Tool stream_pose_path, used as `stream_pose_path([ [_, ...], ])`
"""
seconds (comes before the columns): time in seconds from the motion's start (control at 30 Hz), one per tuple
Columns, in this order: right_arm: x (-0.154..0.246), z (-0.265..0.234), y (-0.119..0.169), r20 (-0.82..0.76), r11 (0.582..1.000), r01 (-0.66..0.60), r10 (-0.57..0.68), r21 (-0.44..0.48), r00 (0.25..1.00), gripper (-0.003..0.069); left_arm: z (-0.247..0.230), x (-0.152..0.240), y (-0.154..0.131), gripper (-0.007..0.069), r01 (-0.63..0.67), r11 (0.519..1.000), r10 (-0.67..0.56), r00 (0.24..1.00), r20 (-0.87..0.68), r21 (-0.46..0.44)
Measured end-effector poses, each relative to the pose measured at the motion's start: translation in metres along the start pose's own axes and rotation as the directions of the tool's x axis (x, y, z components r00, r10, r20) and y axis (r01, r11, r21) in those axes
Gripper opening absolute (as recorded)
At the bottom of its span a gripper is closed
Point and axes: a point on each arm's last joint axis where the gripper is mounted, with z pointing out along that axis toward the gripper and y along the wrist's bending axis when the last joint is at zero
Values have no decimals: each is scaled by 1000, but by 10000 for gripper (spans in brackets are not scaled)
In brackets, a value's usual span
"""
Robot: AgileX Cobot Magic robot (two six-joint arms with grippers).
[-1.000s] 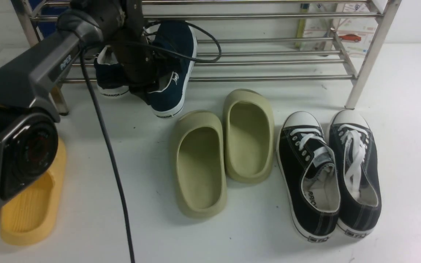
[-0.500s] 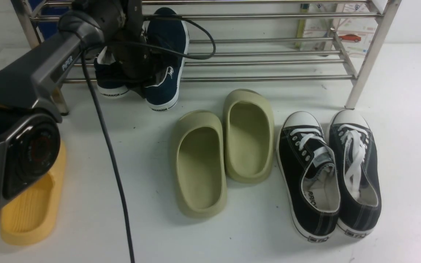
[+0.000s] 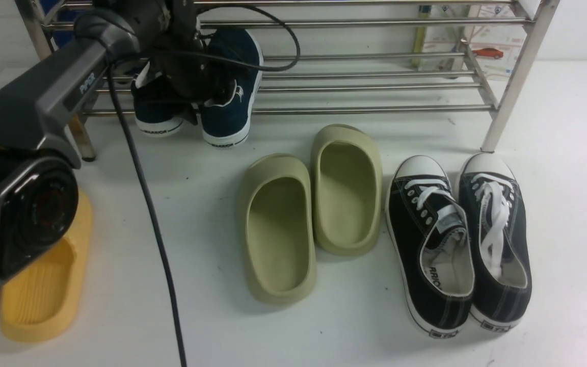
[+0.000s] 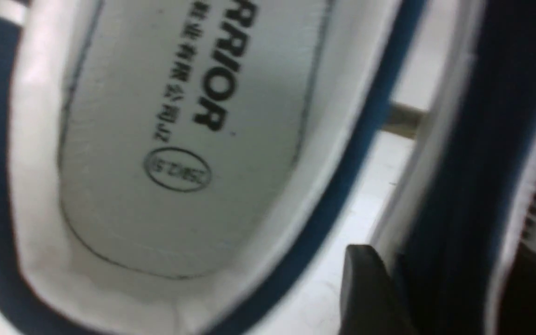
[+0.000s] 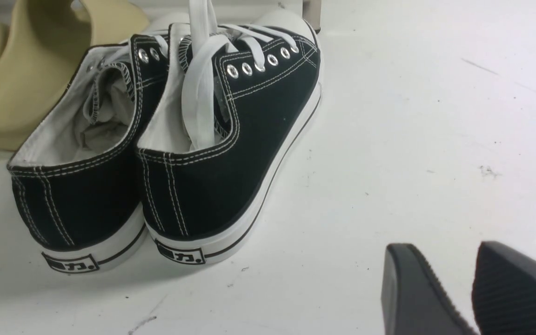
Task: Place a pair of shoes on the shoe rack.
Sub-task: Use the left arm to put a shoe into the shoe rack
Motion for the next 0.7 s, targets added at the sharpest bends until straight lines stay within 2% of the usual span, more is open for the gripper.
stream_pose_path([
  [0.27, 0, 0, 0, 0, 1000, 0, 0, 0, 1000, 239, -60, -2, -1, 379, -21, 1000, 20, 1000, 6, 16],
  [0.43, 0, 0, 0, 0, 1000, 0, 0, 0, 1000, 239, -77, 0, 0, 368, -61, 998, 62, 998, -14, 16],
  [0.5, 0, 0, 0, 0, 1000, 0, 0, 0, 1000, 239, -80, 3, -3, 329, -92, 994, 94, 995, -35, 54],
  [0.7, 0, 0, 0, 0, 1000, 0, 0, 0, 1000, 239, -70, 16, -12, 136, -123, 976, 148, 980, -131, 181],
])
